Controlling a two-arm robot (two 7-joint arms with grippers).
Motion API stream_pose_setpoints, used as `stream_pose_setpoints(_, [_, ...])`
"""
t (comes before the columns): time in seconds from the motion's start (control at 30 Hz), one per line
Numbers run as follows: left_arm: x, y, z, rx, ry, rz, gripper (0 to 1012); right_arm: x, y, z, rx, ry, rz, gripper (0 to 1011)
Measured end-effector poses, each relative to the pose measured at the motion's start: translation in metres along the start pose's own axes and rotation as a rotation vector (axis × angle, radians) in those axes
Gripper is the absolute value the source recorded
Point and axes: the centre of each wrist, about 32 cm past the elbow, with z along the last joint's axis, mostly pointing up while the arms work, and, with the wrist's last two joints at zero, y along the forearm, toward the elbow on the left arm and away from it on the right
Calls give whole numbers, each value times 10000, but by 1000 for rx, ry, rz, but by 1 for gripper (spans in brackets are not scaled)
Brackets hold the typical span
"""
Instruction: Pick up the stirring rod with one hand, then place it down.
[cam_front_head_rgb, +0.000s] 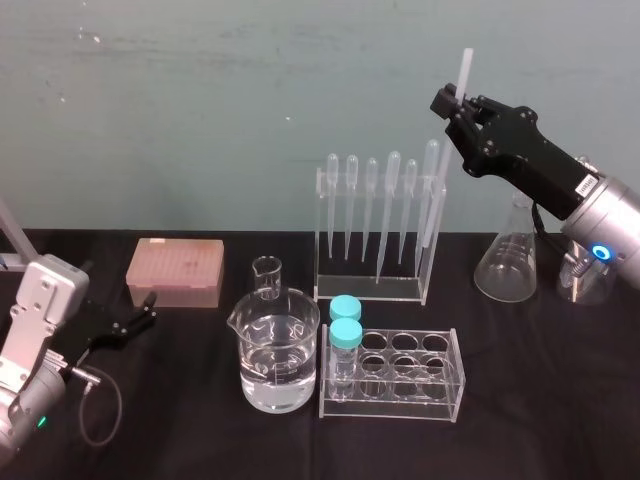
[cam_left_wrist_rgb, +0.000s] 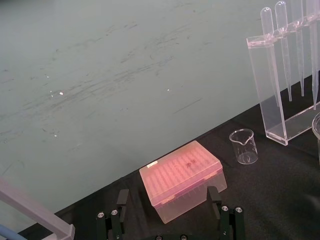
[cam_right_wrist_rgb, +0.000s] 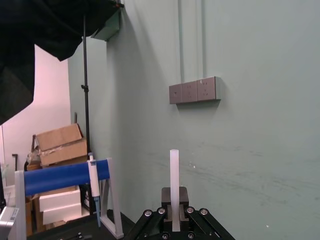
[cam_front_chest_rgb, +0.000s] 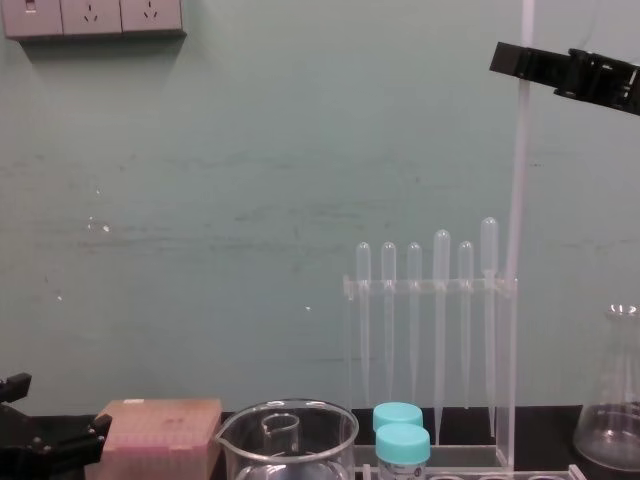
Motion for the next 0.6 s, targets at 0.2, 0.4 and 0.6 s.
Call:
stream_pose_setpoints(0.2, [0,0,0,0,0,0,1000,0,6,3,-12,-3,9,71])
stream_pose_setpoints(0.4, [0,0,0,0,0,0,1000,-15,9,-1,-22,-4,12,71])
stream_pose_setpoints(0.6, [0,0,0,0,0,0,1000,-37,2,-2,-28,-7,11,71])
